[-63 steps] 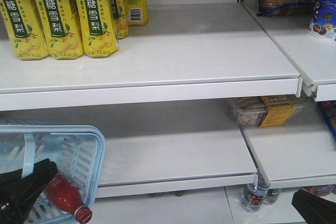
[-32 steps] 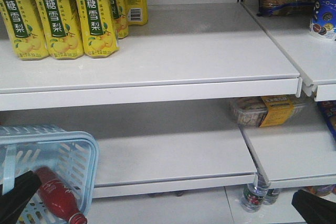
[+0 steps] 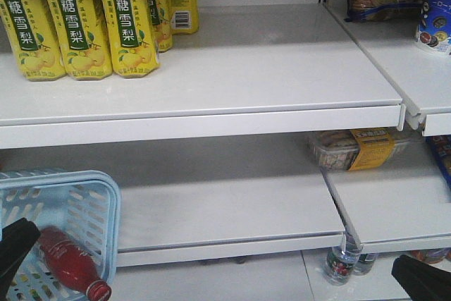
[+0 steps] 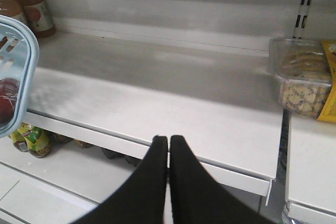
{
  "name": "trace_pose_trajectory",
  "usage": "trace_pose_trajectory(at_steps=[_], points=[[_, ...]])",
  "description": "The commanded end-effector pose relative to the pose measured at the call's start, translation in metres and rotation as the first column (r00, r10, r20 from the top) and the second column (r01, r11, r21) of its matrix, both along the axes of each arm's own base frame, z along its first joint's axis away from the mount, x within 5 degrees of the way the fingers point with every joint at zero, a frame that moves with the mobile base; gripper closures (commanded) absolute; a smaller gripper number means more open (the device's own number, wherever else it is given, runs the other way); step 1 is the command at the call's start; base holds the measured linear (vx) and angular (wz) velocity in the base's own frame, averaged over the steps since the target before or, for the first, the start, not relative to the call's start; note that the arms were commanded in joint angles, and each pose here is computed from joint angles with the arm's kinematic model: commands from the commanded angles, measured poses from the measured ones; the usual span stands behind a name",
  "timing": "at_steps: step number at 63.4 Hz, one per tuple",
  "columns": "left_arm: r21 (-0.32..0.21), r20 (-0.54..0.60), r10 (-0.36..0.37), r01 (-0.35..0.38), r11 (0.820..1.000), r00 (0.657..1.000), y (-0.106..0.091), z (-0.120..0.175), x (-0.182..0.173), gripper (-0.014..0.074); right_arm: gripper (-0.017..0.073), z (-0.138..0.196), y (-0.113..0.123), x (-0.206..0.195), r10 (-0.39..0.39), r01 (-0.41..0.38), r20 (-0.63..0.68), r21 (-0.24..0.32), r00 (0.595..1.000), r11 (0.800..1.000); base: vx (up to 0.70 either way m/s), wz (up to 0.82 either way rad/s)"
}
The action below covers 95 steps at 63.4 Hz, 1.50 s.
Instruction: Place coke in basket with both arms
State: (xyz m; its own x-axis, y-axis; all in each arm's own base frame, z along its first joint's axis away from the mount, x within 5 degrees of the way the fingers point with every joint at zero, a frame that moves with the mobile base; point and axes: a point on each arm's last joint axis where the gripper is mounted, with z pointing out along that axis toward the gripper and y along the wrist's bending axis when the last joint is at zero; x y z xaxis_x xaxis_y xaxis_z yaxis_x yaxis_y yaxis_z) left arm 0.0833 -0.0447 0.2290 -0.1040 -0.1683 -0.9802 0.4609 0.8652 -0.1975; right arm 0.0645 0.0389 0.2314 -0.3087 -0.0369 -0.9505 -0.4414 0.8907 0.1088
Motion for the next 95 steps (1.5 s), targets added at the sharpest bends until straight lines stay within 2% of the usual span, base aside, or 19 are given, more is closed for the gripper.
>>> trace_pose_trajectory(at_steps=[1,9,20,28,39,52,65,76,95], points=[[-0.098,0.230,0.022,0.001,0.995,0.973,0.003,0.032,-0.004,0.0600,0.0564,0.012,-0.002,0.003,-0.035,0.033,0.052,0.029,0.998,0.999,0.00,0.00],[-0.083,0.238,0.059,-0.040,0.996,0.969,0.008,0.032,-0.006,0.0600,0.0564,0.012,-0.002,0.003,-0.035,0.033,0.052,0.029,0.998,0.999,0.00,0.00],[-0.052,0.195,0.111,-0.103,0.993,0.974,0.014,0.027,-0.008,0.0600,0.0564,0.012,-0.002,0.003,-0.035,0.033,0.052,0.029,0.998,0.999,0.00,0.00],[-0.051,0.197,0.148,-0.141,0.989,0.969,0.018,0.027,-0.010,0.0600,0.0564,0.012,-0.002,0.003,-0.035,0.033,0.052,0.029,0.998,0.999,0.00,0.00],[-0.045,0.187,0.218,-0.213,0.976,0.958,0.025,0.025,-0.014,0.0600,0.0564,0.012,-0.002,0.003,-0.035,0.033,0.052,0.029,0.998,0.999,0.00,0.00],[-0.002,0.111,0.287,-0.289,0.957,0.951,0.031,0.011,-0.016,0.0600,0.0564,0.012,-0.002,0.003,-0.035,0.033,0.052,0.029,0.998,0.999,0.00,0.00],[-0.003,0.103,0.333,-0.335,0.942,0.937,0.035,-0.012,-0.021,0.0600,0.0564,0.012,-0.002,0.003,-0.035,0.033,0.052,0.029,0.998,0.999,0.00,0.00],[-0.040,0.100,0.355,-0.353,0.935,0.929,0.037,-0.024,-0.024,0.0600,0.0564,0.012,-0.002,0.003,-0.035,0.033,0.052,0.029,0.998,0.999,0.00,0.00],[-0.073,0.117,0.403,-0.397,0.915,0.908,0.040,-0.024,-0.028,0.0600,0.0564,0.012,-0.002,0.003,-0.035,0.033,0.052,0.029,0.998,0.999,0.00,0.00]])
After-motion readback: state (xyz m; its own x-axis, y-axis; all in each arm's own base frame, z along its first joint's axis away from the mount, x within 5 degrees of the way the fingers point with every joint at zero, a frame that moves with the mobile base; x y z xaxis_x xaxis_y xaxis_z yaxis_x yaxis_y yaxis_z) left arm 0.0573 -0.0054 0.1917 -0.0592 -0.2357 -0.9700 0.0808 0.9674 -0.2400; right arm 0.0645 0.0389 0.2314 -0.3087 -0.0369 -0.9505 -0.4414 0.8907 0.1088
